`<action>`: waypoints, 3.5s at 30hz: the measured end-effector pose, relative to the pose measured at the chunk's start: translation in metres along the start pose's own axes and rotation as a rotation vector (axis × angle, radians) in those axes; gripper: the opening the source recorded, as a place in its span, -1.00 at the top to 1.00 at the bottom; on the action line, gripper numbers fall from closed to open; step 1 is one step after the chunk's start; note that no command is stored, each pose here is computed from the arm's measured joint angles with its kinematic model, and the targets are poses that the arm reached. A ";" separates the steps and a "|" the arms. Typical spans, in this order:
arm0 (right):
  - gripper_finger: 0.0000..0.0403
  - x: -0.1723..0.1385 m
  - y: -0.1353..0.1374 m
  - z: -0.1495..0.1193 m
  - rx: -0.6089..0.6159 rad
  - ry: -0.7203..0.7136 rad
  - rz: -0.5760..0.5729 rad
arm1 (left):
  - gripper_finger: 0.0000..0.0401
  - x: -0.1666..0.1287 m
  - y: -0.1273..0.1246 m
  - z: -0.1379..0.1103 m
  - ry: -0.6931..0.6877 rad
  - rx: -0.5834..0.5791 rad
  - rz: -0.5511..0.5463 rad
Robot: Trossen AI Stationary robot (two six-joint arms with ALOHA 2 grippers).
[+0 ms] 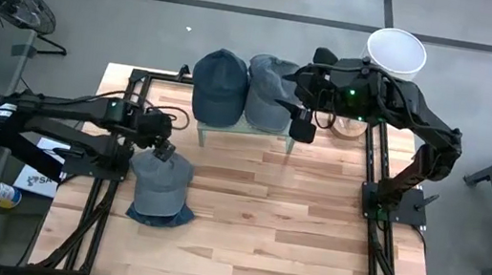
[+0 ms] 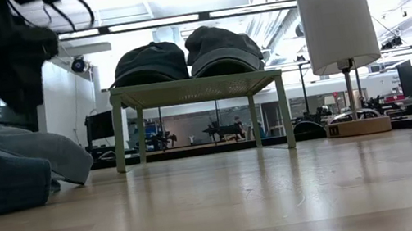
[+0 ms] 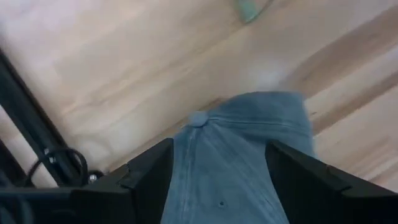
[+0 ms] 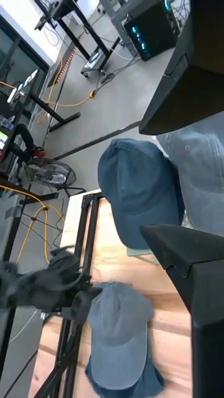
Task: Pick & Place hat
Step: Stack the gray cap on the gray cap on the shelf
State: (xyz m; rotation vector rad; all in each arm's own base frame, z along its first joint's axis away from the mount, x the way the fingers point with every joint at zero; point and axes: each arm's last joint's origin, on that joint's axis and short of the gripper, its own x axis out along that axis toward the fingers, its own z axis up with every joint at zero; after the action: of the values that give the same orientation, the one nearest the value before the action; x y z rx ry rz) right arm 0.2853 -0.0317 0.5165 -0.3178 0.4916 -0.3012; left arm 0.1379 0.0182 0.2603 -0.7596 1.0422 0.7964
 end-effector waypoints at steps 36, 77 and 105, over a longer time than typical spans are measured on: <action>-0.18 -0.001 0.004 -0.006 0.035 0.071 0.001 | -0.29 0.076 -0.004 0.022 0.314 -0.278 0.124; -0.18 0.000 0.003 -0.005 0.142 0.065 -0.016 | 0.98 -0.113 -0.050 0.058 -0.040 -0.026 -0.276; -0.18 0.011 0.020 -0.006 0.845 0.182 0.297 | 0.99 -0.111 -0.156 0.068 -0.713 0.385 -0.357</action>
State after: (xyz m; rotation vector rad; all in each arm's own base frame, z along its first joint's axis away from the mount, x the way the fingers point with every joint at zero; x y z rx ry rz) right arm 0.2958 -0.0188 0.4990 0.6052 0.5394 -0.2251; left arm 0.2677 -0.0249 0.4102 -0.2708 0.3759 0.4717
